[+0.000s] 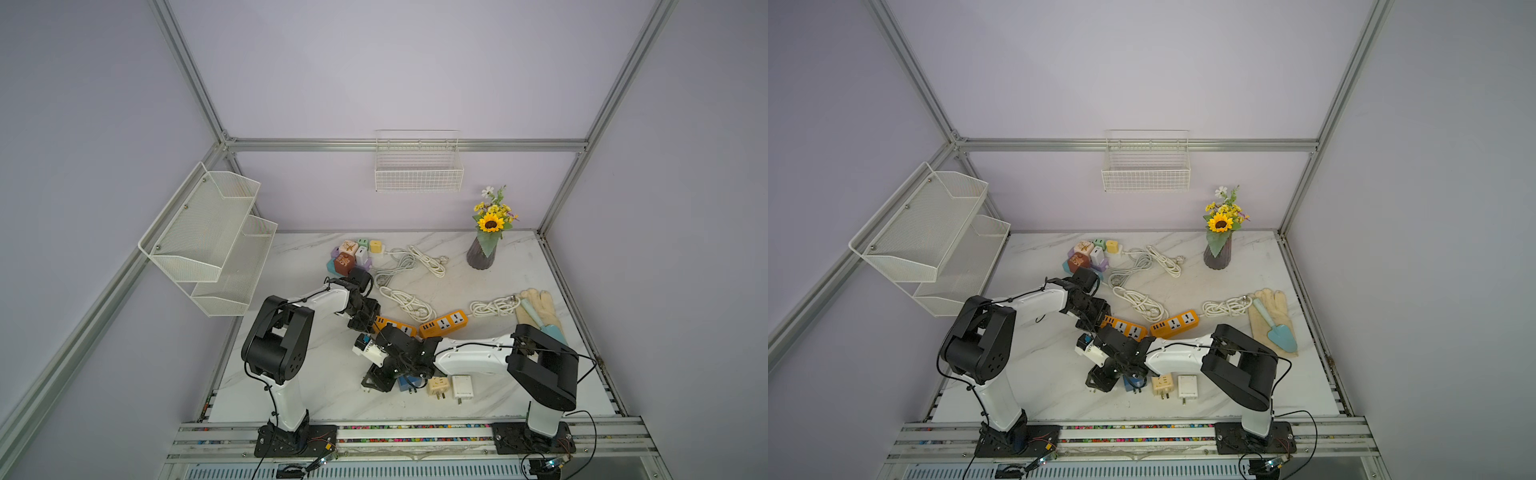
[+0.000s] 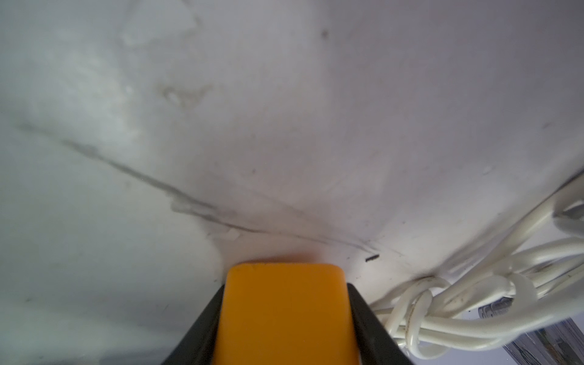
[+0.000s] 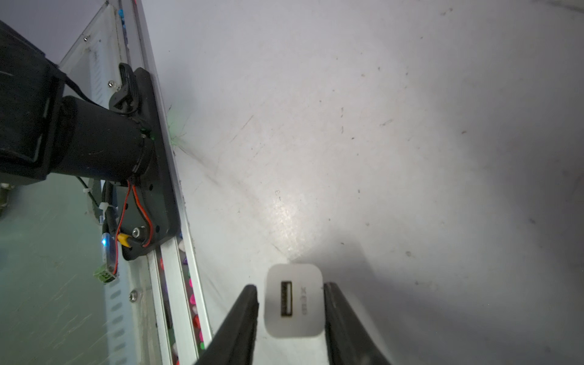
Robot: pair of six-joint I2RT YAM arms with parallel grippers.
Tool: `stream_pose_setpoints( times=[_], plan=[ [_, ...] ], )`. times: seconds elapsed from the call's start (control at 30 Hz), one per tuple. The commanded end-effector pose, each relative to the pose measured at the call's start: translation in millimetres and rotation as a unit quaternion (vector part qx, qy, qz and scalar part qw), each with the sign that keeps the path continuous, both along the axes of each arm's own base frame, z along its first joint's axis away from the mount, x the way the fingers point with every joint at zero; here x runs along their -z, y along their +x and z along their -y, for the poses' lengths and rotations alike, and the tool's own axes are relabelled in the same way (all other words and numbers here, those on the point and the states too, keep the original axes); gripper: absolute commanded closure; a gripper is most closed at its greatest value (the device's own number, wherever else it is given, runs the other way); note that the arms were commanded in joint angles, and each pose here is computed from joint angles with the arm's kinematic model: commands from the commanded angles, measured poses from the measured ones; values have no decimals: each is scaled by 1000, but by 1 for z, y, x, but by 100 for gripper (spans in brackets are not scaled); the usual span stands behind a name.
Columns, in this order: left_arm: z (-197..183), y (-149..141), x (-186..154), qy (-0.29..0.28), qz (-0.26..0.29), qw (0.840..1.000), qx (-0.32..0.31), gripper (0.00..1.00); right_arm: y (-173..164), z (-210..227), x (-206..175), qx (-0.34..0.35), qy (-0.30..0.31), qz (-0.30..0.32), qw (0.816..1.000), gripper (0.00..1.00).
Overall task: Pull the plug off the socket
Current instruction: Place the plug at the center of the board.
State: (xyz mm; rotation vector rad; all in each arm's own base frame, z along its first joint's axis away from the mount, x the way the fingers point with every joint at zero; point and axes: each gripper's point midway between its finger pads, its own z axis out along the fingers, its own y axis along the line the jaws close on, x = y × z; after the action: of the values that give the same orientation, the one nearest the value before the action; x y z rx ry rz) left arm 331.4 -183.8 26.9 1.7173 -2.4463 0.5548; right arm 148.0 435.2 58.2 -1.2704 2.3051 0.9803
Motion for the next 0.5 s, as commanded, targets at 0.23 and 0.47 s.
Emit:
stream_pose_setpoints(
  times=[0.23,0.47],
  plan=[
    [-24,-12,25,51,-28,998,-15,100,13,8,-18,26,-10,38,999,39],
    [-11,-29,24,35,-56,998,-13,100,30,39,-58,99,-9,76,992,35]
  ],
)
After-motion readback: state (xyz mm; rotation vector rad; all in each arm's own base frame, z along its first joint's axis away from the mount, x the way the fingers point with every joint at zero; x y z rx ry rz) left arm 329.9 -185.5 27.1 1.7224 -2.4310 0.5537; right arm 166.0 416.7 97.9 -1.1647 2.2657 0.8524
